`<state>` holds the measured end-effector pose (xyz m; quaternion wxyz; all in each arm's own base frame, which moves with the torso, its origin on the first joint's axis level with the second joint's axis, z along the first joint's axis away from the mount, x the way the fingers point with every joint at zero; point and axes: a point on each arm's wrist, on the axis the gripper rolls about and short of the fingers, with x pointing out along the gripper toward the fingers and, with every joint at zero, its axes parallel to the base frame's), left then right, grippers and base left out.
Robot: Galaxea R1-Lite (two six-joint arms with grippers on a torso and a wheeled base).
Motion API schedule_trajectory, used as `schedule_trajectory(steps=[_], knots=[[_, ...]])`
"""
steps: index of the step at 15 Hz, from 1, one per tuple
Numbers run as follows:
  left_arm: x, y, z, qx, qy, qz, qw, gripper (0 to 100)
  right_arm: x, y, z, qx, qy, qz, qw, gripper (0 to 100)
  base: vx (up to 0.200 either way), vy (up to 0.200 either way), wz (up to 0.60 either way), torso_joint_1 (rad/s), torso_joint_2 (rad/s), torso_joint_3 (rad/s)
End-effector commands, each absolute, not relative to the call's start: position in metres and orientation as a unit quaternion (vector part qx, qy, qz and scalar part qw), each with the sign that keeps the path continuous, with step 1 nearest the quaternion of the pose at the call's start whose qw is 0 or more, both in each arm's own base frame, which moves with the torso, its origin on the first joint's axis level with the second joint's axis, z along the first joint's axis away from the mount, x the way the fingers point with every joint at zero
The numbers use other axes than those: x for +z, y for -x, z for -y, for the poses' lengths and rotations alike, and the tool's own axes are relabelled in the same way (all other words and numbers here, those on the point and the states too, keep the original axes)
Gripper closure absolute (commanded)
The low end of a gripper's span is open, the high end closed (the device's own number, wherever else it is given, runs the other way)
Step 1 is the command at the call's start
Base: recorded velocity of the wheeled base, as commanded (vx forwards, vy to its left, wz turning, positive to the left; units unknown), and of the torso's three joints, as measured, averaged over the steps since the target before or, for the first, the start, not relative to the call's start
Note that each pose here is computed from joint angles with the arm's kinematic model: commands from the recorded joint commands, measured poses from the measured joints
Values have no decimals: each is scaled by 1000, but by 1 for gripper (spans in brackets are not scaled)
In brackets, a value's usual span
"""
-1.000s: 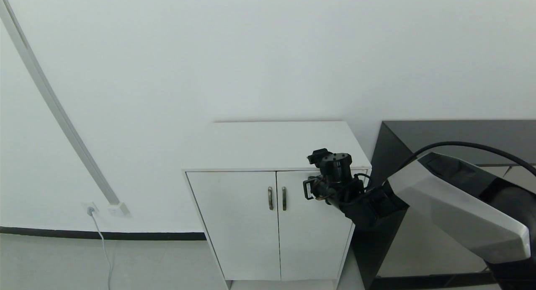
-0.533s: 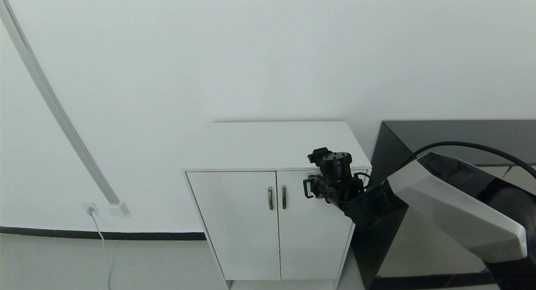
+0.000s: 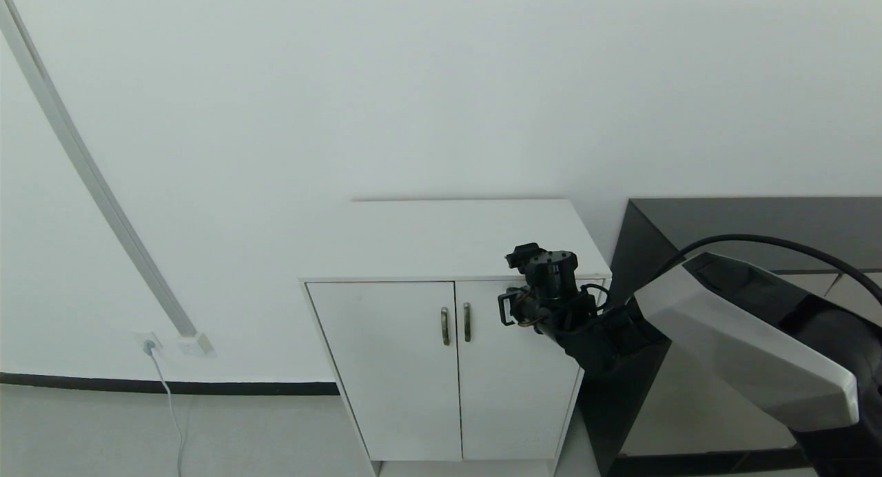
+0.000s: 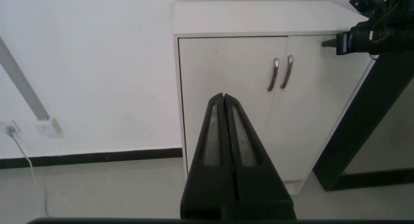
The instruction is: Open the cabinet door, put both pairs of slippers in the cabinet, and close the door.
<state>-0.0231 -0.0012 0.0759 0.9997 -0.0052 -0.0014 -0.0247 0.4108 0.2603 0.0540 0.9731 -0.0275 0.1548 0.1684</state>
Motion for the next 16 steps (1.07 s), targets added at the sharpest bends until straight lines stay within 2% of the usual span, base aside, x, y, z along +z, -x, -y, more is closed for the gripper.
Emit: schedule_trajectory(steps=[1,6,11,16], knots=[[76,23,1,-25,5,1,1000,100,54,-411,-260,168,28,-155,973,100,0,0,0,0,0,0],[76,23,1,-25,5,1,1000,100,55,-409,-259,168,28,-155,973,100,0,0,0,0,0,0],[76,23,1,-25,5,1,1000,100,77,-389,-245,168,22,-144,975,100,0,0,0,0,0,0],[76,23,1,-25,5,1,1000,100,97,-373,-185,118,8,-127,985,100,0,0,0,0,0,0]])
